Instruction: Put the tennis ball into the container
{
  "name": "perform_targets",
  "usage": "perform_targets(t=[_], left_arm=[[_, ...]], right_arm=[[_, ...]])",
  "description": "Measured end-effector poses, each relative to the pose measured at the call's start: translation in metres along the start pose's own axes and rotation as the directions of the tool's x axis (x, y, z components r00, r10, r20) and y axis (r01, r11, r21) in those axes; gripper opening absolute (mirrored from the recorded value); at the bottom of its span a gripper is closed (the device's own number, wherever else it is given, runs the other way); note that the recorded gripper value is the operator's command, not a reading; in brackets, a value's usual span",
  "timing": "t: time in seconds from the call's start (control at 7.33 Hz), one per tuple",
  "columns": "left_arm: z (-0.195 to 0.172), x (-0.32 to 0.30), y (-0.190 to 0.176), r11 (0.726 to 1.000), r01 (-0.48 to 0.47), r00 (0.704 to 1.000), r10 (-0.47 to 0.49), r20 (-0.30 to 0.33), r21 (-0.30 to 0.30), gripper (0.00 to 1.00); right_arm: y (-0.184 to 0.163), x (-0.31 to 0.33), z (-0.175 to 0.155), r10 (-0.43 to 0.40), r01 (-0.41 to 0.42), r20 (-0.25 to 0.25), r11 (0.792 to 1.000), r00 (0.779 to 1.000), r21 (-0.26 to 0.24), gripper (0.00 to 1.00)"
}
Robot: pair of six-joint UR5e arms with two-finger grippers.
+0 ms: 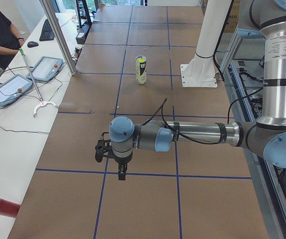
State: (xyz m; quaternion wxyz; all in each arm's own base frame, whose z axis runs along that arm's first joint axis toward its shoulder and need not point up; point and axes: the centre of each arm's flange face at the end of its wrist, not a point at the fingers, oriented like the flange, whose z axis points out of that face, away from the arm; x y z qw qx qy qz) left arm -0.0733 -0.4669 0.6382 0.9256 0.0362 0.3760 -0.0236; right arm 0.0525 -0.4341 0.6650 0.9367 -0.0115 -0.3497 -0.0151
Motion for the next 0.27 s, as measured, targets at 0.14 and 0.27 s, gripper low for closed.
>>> perform_targets(t=[0.14,0.27], left_arm=[[-0.0004,0.0006,-0.0009,1.000,-0.001,1.000,0.001,0.000,0.001,1.00],[-0.0006,0.0010,-0.0015,1.000,-0.002,1.000,0.002,0.000,0.002,1.00]], right_arm=[[0.0000,0.0000,0.0000,0.000,0.000,0.000,1.000,1.000,0.000,1.00],[0.0000,0.0000,0.0000,0.000,0.000,0.000,1.000,1.000,0.000,1.00]])
